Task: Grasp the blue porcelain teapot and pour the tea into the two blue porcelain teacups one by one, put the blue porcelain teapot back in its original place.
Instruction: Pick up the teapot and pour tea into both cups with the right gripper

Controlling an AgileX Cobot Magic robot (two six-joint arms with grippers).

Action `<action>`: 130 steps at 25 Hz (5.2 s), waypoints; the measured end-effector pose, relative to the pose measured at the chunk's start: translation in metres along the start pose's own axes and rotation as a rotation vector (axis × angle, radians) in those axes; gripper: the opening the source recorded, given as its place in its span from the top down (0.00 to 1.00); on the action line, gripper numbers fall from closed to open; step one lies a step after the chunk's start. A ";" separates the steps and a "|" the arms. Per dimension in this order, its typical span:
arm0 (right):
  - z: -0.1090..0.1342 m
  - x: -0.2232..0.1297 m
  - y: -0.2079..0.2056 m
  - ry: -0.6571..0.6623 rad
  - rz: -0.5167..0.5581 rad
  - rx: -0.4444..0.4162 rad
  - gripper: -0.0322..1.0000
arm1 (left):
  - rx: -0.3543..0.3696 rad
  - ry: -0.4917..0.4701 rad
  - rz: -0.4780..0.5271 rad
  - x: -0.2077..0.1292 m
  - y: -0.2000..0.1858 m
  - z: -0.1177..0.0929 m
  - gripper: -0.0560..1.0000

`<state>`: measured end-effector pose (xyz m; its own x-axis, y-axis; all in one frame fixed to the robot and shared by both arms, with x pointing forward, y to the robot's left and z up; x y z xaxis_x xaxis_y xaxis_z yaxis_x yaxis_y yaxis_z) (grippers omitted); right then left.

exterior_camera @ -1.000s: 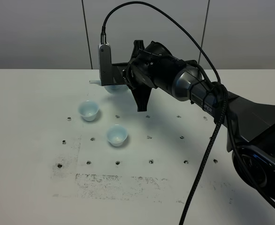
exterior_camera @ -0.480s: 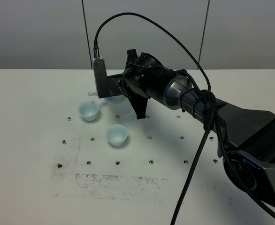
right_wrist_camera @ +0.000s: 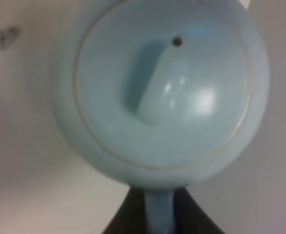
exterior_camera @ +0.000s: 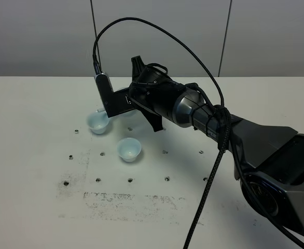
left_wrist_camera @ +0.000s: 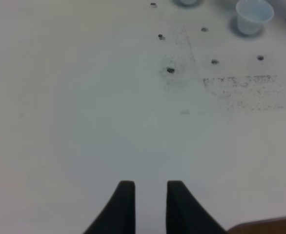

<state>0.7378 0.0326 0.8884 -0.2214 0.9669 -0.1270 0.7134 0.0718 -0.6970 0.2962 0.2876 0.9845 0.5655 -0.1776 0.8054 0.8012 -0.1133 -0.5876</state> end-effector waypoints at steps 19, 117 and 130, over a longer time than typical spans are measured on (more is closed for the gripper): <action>-0.010 0.000 -0.002 -0.189 0.033 -0.066 0.91 | 0.000 0.000 0.000 0.000 0.000 0.000 0.74; -0.009 0.005 -0.007 -0.028 -0.079 -0.006 0.91 | 0.000 0.000 0.000 0.000 0.000 0.000 0.74; -0.004 -0.006 -0.049 0.276 -0.175 0.227 0.91 | 0.000 0.000 0.000 0.000 0.000 0.000 0.74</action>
<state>0.7071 0.0240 0.9260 -0.1169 0.9766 0.1803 0.5088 0.2148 -0.8337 0.2962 0.2876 0.9845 0.5655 -0.1776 0.8054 0.8012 -0.1133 -0.5876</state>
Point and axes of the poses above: a point on each arm's last joint axis where the gripper is mounted, y pointing out along that axis toward the gripper, z along the wrist's bending axis when the last joint is at zero, x = y × z, the point moved 8 cm from there along y, pointing out along that axis toward the gripper, and after that the axes turned 4 degrees about y, right-handed, at the moved point
